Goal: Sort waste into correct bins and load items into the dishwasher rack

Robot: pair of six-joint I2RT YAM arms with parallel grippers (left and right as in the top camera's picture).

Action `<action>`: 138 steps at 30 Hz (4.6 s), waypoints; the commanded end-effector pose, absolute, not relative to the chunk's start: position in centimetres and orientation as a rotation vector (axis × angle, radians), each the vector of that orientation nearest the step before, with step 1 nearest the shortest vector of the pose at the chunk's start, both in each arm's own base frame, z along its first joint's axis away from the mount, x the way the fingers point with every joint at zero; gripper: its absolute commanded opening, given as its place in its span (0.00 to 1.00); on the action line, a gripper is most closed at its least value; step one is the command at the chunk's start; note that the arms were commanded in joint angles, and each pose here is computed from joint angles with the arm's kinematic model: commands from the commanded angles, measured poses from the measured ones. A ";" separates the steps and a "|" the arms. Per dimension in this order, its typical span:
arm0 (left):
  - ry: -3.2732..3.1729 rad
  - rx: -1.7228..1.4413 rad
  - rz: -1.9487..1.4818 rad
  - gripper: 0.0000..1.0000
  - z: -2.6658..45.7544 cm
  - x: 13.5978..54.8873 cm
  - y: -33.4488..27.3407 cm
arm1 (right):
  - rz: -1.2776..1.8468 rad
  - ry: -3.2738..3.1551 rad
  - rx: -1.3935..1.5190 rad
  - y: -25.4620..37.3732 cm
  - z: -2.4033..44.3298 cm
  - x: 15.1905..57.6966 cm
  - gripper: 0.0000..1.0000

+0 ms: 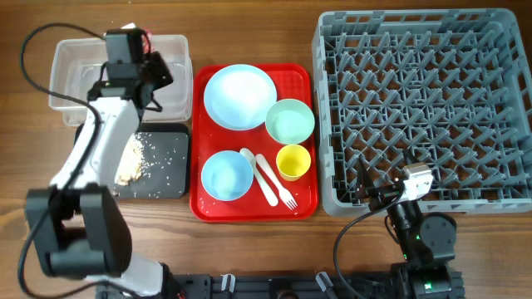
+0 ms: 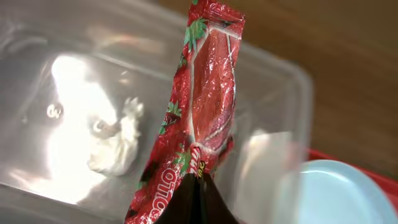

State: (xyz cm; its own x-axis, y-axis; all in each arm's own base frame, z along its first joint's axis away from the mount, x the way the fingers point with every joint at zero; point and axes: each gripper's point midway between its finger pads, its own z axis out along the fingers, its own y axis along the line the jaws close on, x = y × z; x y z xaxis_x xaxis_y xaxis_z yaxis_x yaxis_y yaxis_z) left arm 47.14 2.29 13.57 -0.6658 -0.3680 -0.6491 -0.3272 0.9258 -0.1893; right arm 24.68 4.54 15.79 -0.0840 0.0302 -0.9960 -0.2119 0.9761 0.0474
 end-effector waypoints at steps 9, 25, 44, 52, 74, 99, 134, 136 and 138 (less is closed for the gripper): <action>2.315 -0.597 -0.031 1.00 11.9 48.2 6.5 | 0.203 1.640 -0.151 4.7 15.8 24.7 1.00; 2.161 -0.592 -0.067 1.00 19.5 47.1 6.4 | 0.203 1.640 -0.151 4.6 15.8 24.7 1.00; 2.161 -0.592 -0.067 1.00 19.5 47.1 6.4 | 0.217 1.619 -0.149 4.8 16.4 24.7 1.00; 2.161 -0.592 -0.067 1.00 19.5 47.1 6.4 | 0.630 1.629 -0.012 7.7 17.9 23.6 1.00; 2.161 -0.592 -0.067 1.00 19.5 47.1 6.4 | 1.110 2.461 -0.111 19.7 23.9 31.4 0.04; 2.161 -0.592 -0.067 1.00 19.5 47.1 6.4 | 0.273 2.581 -0.869 27.7 11.3 26.7 0.27; 2.161 -0.592 -0.067 1.00 19.5 47.1 6.4 | 0.116 2.751 -0.840 24.3 6.1 24.5 0.27; 2.161 -0.592 -0.067 1.00 19.5 47.1 6.4 | 0.117 2.750 -0.839 24.3 6.1 24.5 0.26; 2.161 -0.591 -0.067 1.00 19.5 47.1 6.4 | 0.118 2.749 -0.839 24.3 6.1 24.5 0.26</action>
State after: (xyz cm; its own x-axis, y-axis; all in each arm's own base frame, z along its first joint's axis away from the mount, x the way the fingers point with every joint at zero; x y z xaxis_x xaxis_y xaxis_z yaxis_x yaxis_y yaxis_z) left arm 47.08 6.23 19.06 -0.5213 -0.4277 -0.7385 -0.3828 0.8906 -0.2455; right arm 24.80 24.47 6.90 -0.7867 -0.5431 -0.2934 -0.5673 0.8235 -0.0034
